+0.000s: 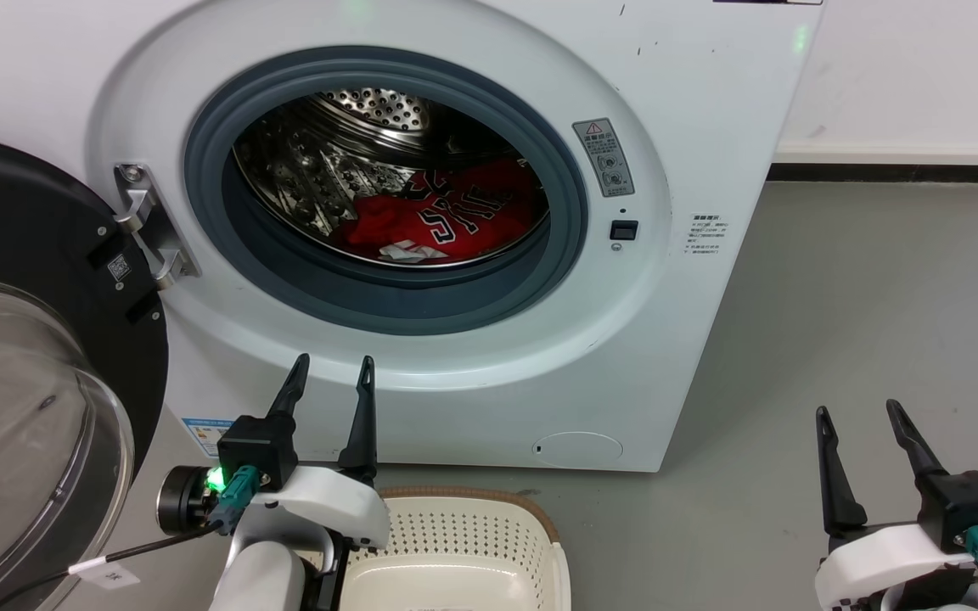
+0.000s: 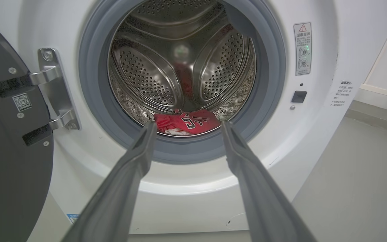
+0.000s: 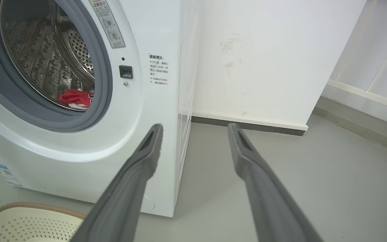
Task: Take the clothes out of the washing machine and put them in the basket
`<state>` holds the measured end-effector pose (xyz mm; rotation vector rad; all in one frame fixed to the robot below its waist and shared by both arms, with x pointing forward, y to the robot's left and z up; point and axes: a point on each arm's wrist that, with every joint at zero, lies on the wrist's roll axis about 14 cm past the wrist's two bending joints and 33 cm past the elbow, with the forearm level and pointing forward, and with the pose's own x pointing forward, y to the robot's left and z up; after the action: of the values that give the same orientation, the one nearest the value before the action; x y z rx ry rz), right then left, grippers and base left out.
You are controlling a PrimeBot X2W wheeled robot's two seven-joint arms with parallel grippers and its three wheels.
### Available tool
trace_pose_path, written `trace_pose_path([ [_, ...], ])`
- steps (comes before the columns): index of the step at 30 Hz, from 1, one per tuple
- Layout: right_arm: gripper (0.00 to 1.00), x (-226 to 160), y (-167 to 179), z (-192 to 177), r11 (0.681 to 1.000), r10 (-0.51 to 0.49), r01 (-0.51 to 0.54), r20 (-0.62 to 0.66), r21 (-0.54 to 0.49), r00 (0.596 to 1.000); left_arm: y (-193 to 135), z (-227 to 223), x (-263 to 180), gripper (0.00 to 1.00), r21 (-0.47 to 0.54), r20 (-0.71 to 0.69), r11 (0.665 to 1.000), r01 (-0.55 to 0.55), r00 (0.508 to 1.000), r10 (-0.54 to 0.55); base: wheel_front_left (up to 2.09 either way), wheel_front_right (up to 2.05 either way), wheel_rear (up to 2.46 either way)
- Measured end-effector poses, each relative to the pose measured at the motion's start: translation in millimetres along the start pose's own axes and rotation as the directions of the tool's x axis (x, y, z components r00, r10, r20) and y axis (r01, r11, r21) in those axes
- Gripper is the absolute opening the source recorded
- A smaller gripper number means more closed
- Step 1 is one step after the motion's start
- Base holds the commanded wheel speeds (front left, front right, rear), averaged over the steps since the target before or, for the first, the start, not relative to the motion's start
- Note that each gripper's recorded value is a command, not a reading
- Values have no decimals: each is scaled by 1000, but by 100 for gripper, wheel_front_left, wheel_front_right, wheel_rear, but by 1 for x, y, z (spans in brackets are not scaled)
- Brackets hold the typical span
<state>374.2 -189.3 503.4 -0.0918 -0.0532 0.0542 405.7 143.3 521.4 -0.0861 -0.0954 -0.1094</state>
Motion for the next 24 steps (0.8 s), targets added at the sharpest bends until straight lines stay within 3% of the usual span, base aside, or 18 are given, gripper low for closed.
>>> trace_pose_path([
  [24,100,0,1,-6,1000,7,-7,-16,-18,1000,1,0,1,100,26,1,1000,-9,1000,9,0,0,0],
])
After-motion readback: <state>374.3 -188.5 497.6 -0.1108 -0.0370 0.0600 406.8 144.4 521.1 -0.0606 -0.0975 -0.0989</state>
